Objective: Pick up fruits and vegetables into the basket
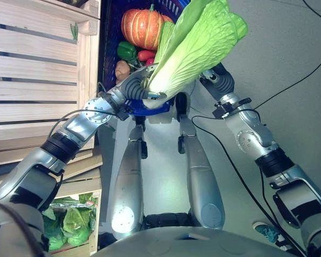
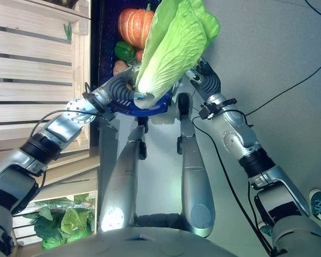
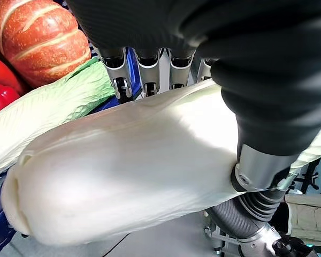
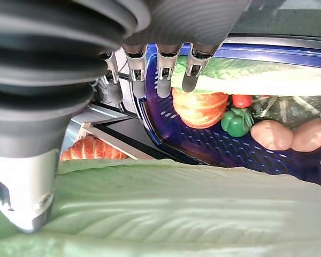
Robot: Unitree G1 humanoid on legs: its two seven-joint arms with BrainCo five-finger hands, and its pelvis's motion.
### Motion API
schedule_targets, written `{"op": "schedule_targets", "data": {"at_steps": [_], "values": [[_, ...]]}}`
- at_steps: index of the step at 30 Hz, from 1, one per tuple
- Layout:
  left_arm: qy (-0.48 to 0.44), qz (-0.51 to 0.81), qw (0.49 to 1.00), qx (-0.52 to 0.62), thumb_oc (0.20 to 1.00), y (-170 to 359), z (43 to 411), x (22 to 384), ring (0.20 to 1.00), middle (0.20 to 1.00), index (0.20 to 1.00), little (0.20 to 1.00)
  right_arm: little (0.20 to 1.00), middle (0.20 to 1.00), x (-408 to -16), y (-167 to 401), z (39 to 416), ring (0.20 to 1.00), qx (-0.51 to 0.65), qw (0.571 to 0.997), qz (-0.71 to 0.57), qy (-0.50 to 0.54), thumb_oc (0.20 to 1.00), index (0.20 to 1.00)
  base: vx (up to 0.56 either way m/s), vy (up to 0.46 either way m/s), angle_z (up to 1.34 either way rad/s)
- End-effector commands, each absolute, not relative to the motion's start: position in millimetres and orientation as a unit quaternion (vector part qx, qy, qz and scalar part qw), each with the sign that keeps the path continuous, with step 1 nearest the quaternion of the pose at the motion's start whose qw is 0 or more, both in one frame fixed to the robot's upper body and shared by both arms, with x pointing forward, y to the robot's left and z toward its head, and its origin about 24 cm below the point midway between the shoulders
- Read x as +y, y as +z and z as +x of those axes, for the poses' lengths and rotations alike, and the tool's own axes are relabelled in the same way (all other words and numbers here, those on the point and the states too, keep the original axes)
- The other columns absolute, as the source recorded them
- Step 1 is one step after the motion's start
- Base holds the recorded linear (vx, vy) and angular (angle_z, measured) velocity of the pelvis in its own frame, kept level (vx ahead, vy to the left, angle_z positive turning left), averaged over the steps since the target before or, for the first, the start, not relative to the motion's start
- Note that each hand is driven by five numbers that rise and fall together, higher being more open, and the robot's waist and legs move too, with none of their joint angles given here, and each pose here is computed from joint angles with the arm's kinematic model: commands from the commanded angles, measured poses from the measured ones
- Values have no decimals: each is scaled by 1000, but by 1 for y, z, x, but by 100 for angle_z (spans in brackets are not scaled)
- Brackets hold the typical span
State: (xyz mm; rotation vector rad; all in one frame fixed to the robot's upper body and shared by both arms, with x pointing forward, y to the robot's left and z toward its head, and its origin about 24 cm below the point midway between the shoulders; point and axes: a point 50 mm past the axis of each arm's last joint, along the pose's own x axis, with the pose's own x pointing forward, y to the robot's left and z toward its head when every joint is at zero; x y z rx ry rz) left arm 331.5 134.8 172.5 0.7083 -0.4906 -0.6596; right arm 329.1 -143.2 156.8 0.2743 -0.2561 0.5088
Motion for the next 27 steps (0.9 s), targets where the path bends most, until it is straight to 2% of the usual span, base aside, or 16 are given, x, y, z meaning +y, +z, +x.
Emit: {"op": "schedule_targets", "data": {"at_steps": [1, 19, 22, 27], "values": [[-379, 345, 816, -269, 200, 177, 310, 110, 200, 200, 200, 200, 1000, 1000, -119, 190, 312, 1000, -192, 907, 142, 346, 1000, 1000, 4, -32, 1], [-377, 373, 814, -238, 200, 171, 312, 115, 200, 200, 200, 200, 1000, 1000, -105, 196, 298, 1000, -194, 871, 162, 422, 1000, 1000, 1, -7, 1], [-367, 375, 820, -227, 200, 168, 313, 116, 200, 200, 200, 200, 1000, 1000, -104, 197, 296, 1000, -199, 867, 162, 427, 1000, 1000, 0, 0, 0], [-335, 324, 859, -211, 200, 166, 318, 123, 200, 200, 200, 200, 1000, 1000, -102, 200, 293, 1000, -210, 862, 162, 433, 1000, 1000, 0, 0, 0]]}}
